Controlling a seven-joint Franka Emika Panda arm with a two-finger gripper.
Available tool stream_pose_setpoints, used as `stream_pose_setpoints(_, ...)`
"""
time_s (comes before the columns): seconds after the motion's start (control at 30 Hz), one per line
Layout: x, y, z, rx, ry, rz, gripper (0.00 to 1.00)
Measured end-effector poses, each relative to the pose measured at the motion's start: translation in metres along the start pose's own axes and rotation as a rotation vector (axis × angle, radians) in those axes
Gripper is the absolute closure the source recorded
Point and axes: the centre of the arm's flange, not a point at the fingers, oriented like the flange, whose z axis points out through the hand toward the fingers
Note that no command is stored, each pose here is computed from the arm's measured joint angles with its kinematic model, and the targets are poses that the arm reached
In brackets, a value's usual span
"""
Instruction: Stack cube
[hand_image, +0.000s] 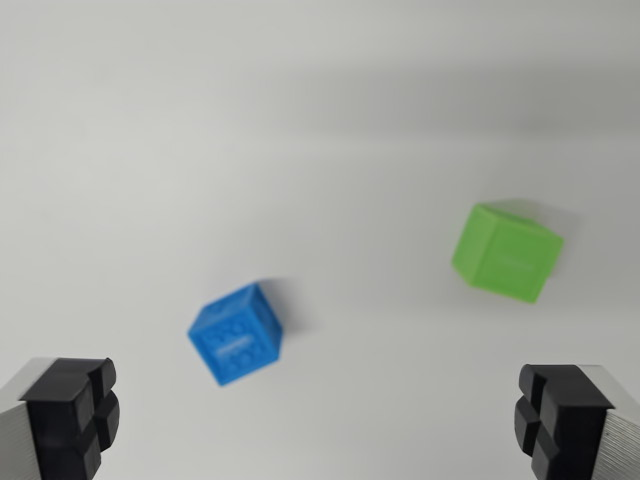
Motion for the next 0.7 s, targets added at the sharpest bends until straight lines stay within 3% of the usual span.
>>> stream_pose_setpoints(0.4, 0.0, 0.0, 0.0, -0.0001, -0.0001, 0.0, 0.0)
stream_pose_setpoints(0.7, -0.0024, 0.0013, 0.0054, -0.0032, -0.0032, -0.009, 0.0)
